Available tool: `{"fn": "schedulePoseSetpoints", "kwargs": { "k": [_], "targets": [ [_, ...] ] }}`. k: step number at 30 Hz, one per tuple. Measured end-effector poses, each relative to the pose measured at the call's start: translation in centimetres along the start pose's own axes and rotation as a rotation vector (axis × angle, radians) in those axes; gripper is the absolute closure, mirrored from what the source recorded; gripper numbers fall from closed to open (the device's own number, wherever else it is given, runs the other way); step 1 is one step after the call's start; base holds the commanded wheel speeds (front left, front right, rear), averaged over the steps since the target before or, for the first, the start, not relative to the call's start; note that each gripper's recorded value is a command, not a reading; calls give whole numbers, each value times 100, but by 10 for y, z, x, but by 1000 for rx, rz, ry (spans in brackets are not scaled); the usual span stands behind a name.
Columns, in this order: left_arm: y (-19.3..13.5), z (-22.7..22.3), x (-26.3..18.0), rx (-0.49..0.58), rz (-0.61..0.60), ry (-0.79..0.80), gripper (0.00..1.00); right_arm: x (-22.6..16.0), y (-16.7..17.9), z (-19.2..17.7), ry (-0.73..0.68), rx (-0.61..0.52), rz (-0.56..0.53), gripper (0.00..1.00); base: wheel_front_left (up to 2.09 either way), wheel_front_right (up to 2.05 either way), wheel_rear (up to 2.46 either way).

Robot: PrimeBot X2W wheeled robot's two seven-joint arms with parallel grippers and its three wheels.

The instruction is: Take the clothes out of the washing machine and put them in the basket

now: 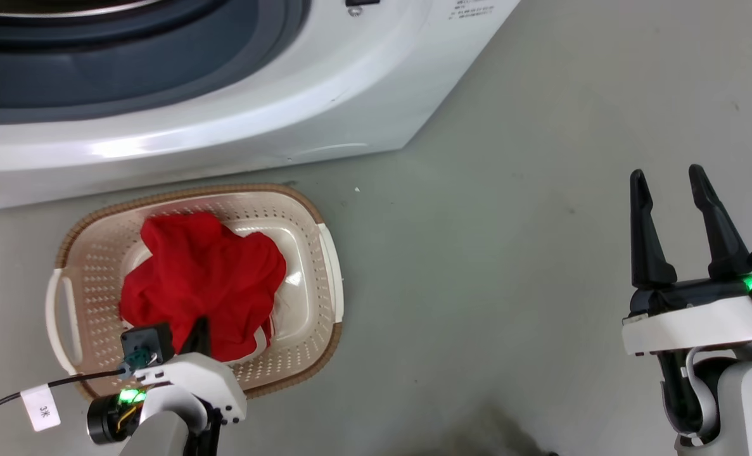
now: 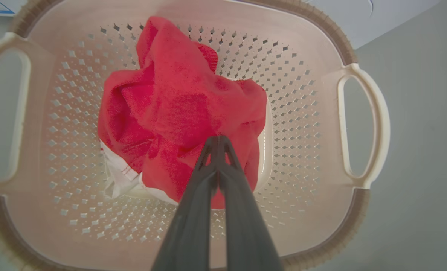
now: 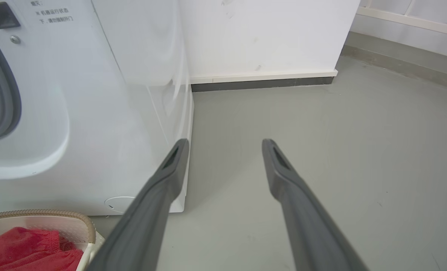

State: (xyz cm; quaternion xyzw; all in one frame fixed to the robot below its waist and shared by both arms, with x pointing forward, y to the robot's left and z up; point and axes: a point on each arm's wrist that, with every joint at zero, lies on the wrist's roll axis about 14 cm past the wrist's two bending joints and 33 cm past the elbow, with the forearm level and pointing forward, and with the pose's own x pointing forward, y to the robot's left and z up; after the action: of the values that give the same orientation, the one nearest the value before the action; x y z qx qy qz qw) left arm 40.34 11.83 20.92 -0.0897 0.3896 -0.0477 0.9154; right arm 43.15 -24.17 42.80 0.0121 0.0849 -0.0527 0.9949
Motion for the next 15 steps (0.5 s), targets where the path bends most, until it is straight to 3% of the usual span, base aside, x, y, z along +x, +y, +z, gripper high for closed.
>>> {"fn": "schedulePoseSetpoints", "kwargs": {
  "k": [5, 11, 12, 13, 14, 15],
  "targets": [
    [9, -46, 6, -26, 31, 143, 100, 4, -6, -16, 34, -10, -16, 0, 0, 0, 0],
    [10, -64, 8, -45, 38, 212, 100, 8, -7, -24, 47, -8, -19, 0, 0, 0, 0],
    [10, -65, 7, -45, 38, 216, 71, 8, -6, -23, 46, -6, -17, 0, 0, 0, 0],
    [9, -64, 6, -47, 37, 217, 26, 8, -5, -22, 42, -4, -14, 0, 0, 0, 0],
    [7, -62, 5, -51, 35, 212, 0, 7, -4, -20, 37, -2, -12, 0, 0, 0, 0],
    [6, -58, 5, -53, 31, 205, 0, 7, -4, -18, 31, -1, -12, 0, 0, 0, 0]
  ]
}}
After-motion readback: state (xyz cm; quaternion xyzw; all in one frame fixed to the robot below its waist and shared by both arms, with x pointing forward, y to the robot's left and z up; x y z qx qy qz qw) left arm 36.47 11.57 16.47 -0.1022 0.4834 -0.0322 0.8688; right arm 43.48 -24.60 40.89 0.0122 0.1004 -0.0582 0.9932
